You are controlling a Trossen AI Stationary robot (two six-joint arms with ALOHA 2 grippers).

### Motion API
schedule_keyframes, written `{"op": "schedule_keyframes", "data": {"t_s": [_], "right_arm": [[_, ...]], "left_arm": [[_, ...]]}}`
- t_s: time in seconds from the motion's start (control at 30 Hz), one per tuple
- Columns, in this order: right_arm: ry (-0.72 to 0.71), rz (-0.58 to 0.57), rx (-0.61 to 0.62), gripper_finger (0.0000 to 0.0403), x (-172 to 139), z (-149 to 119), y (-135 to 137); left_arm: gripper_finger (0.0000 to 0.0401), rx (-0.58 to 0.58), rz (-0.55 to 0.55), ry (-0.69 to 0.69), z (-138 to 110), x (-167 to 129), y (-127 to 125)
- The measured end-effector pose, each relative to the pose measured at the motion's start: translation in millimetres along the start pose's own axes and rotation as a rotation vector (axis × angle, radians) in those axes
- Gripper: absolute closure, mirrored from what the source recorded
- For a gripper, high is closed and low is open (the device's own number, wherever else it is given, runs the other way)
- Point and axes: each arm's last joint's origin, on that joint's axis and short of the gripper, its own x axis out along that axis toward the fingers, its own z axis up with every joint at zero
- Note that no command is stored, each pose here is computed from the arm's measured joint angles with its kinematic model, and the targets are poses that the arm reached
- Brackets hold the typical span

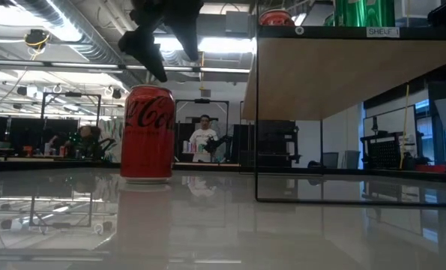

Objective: Place canned beverage on shelf
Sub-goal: Put the red black soda can on the shelf aligned with the other red black soda can

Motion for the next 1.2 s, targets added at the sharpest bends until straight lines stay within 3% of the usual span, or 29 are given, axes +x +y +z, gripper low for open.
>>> {"op": "schedule_keyframes", "data": {"t_s": [0.37,0.67,1.2], "right_arm": [[0.009,0.0,0.037,0.0015,0.5,-0.7,0.4],[0.009,0.001,0.039,0.0015,0.5,-0.8,0.4],[0.009,0.001,0.039,0.0015,0.5,-0.9,0.4]], "left_arm": [[0.0005,0.191,-0.007,-0.012,0.1,-7.6,2.8],[0.0005,0.357,-0.115,0.067,-6.0,-15.1,0.7],[0.0005,0.515,-0.058,0.144,-29.1,6.1,5.9]]}}
